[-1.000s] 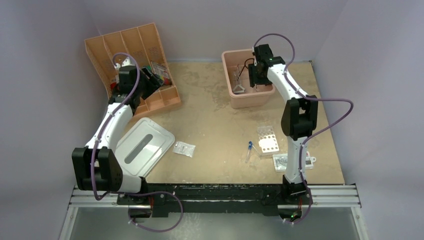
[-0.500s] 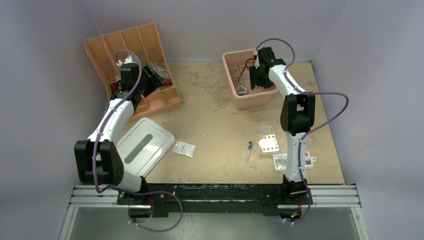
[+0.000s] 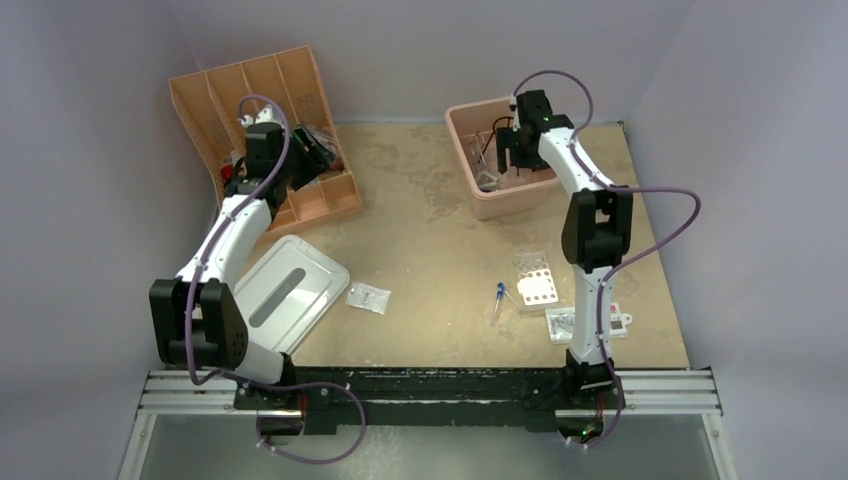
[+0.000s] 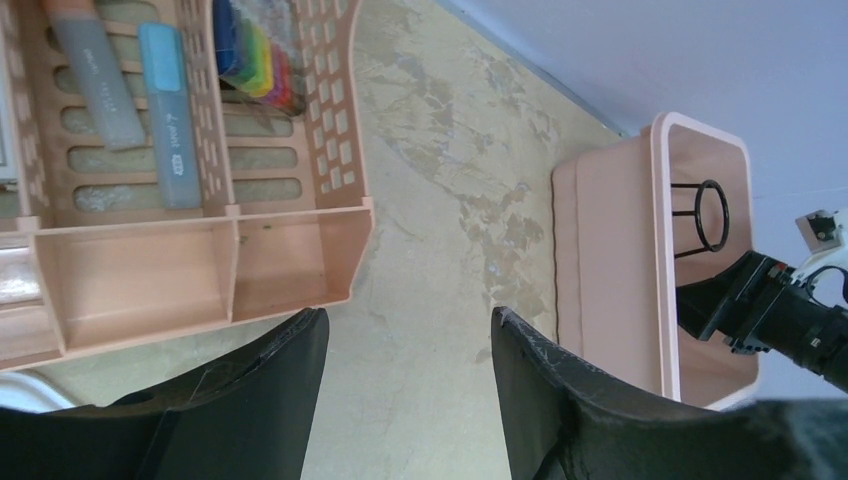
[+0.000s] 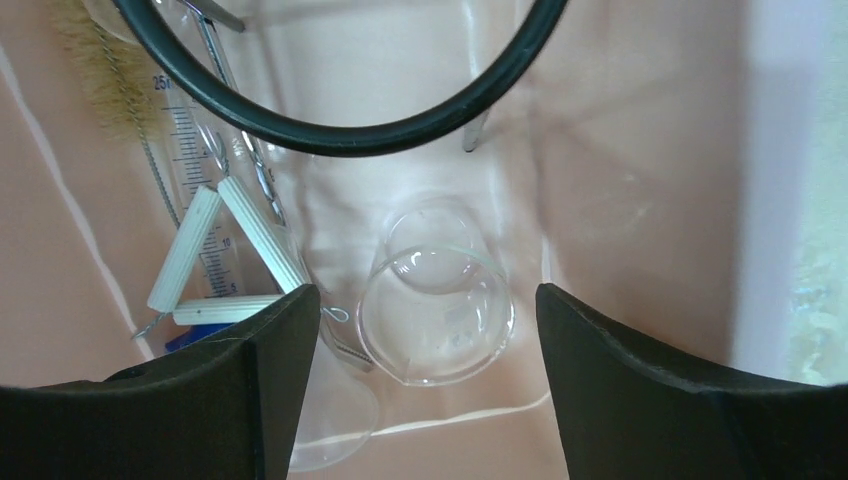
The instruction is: Organize the chemistry lab equipment
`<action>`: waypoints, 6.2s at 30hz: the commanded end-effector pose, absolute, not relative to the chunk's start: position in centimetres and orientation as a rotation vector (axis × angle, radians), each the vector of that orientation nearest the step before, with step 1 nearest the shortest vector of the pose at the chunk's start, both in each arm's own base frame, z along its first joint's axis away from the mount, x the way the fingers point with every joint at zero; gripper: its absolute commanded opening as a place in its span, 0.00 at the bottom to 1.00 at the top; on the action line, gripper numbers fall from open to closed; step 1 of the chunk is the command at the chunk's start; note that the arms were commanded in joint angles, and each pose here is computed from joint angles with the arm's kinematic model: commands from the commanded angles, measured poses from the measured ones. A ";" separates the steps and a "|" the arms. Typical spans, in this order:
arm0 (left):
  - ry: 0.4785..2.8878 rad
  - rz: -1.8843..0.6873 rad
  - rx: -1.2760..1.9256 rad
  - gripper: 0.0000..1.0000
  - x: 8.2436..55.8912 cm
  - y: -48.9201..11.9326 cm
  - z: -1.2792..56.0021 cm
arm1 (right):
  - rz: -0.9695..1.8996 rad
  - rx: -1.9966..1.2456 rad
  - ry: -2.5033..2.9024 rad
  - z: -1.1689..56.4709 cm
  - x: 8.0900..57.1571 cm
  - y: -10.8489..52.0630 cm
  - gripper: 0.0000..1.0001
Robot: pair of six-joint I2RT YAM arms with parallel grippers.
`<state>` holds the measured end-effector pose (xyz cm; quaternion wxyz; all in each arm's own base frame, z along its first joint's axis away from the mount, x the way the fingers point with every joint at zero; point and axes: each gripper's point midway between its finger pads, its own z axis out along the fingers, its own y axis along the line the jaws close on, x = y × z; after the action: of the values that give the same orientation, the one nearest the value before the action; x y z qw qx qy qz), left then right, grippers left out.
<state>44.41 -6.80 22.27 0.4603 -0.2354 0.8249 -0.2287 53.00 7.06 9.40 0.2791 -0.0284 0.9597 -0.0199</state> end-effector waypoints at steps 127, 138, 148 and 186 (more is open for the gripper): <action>2.366 -0.692 -0.613 0.54 30.1 -12.6 9.0 | 0.217 -0.711 2.663 1.4 30.5 36.2 0.00; 2.373 -0.884 -0.484 0.53 29.8 -15.9 8.8 | 0.377 -0.542 2.582 6.2 34.4 35.1 0.01; 2.445 -0.951 -0.522 0.46 28.3 -17.0 6.9 | 0.505 -0.481 2.729 5.5 30.8 35.9 0.58; 2.669 -0.680 -0.639 0.08 27.5 -16.8 -1.3 | 0.806 -0.460 2.680 3.9 28.9 37.3 0.17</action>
<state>28.41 -19.70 1.53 0.1536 -0.2109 0.9069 -0.3308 28.82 38.04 2.23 0.1278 -0.1520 0.9357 0.2917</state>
